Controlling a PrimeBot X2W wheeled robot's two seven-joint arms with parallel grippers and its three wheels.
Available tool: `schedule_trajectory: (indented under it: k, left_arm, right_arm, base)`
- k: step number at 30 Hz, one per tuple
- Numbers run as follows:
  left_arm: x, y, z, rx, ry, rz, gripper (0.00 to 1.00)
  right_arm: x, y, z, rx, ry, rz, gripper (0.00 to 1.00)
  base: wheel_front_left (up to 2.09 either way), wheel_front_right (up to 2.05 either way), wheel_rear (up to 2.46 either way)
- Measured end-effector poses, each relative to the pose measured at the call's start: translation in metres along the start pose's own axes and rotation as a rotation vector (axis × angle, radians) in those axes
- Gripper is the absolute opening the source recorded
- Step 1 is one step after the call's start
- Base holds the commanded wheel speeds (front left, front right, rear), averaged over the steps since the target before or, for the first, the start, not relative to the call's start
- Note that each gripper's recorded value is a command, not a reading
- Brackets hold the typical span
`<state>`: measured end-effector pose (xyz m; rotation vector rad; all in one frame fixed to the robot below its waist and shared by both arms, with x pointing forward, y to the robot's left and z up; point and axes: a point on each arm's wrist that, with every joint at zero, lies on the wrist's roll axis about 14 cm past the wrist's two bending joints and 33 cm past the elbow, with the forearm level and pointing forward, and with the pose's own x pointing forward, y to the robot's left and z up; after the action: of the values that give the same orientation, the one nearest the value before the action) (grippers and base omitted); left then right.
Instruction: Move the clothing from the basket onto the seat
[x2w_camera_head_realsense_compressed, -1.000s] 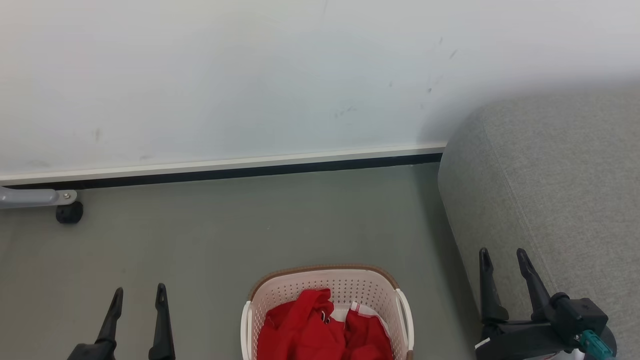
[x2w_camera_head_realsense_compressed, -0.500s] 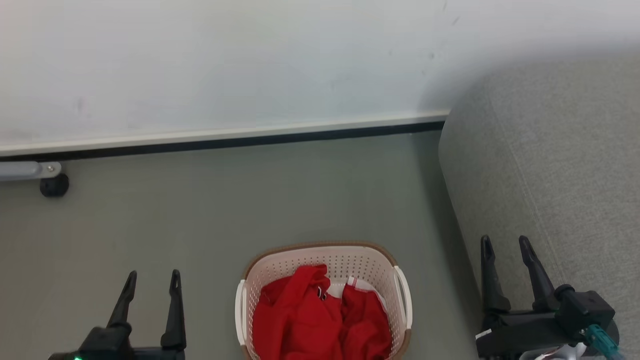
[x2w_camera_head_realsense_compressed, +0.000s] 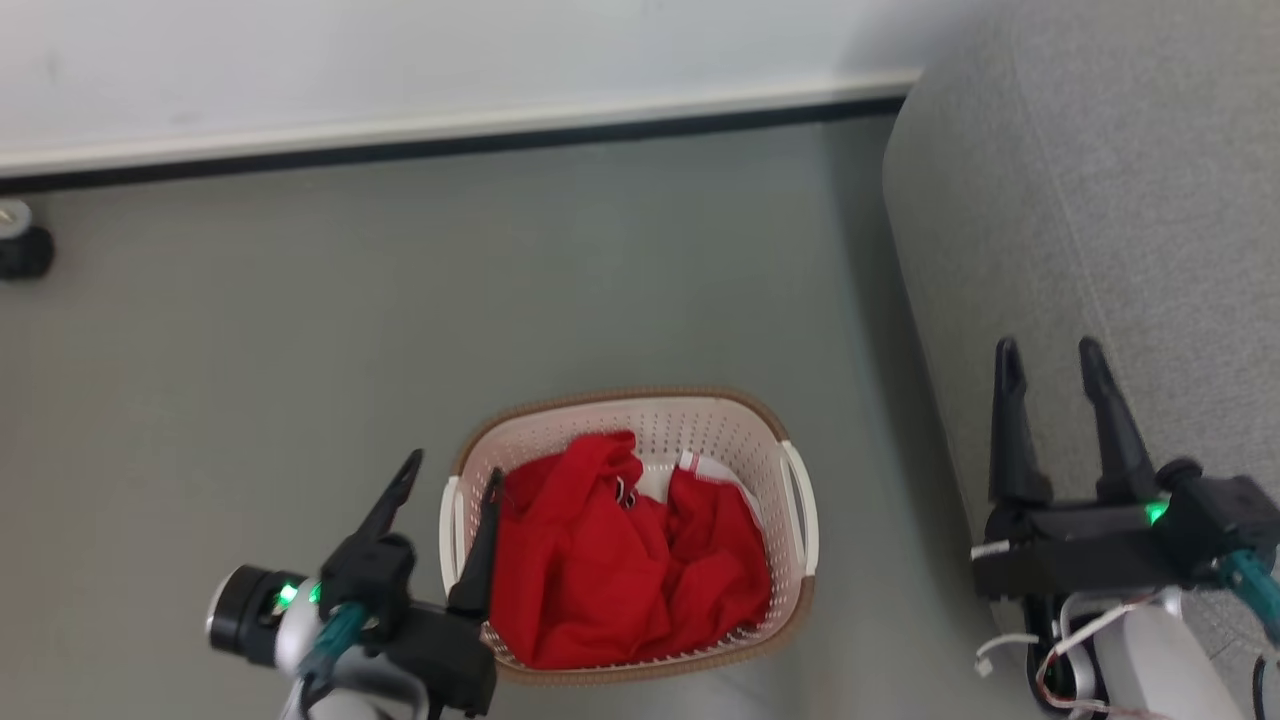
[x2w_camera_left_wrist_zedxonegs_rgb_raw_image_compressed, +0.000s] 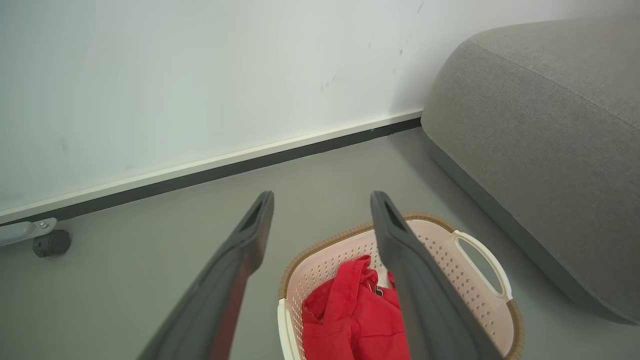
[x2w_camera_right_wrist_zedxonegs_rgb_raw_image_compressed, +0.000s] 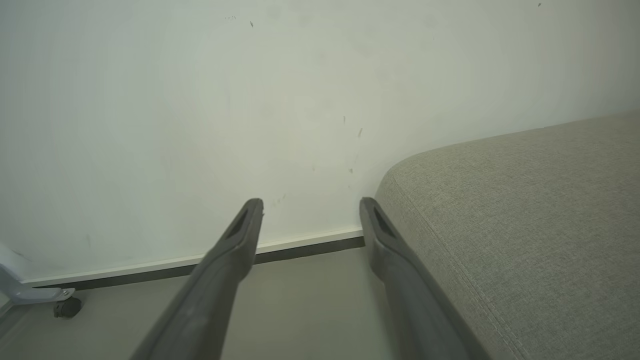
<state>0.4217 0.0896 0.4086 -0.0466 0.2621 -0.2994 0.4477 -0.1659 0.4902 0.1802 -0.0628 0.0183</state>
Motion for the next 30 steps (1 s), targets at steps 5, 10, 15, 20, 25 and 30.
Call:
schedule_trajectory:
  k: [5,10,15,20,25,30]
  left_arm:
    - [0.021,-0.021,-0.028,0.014,0.092,-0.085,1.00]
    - [0.038,-0.043,-0.058,0.016,0.184,-0.165,1.00]
    - [0.050,-0.063,-0.089,0.030,0.272,-0.243,1.00]
    - [0.058,-0.077,-0.123,0.044,0.367,-0.311,1.00]
    - [0.069,-0.092,-0.150,0.068,0.430,-0.384,1.00]
    - [0.075,-0.103,-0.179,0.080,0.488,-0.441,1.00]
  right_arm:
    - [0.020,-0.008,-0.007,-0.010,-0.003,-0.013,1.00]
    - [0.043,-0.016,-0.013,-0.019,-0.008,-0.024,1.00]
    - [0.064,-0.022,-0.019,-0.030,-0.021,-0.026,1.00]
    - [0.086,-0.025,-0.027,-0.038,-0.035,-0.022,1.00]
    - [0.105,-0.028,-0.037,-0.045,-0.047,-0.019,1.00]
    - [0.117,-0.033,-0.057,-0.046,-0.029,-0.019,1.00]
  base:
    - [0.00,0.00,0.00]
    - [0.00,0.00,0.00]
    - [0.00,0.00,0.00]
    - [0.00,0.00,0.00]
    - [0.00,0.00,0.00]
    - [0.00,0.00,0.00]
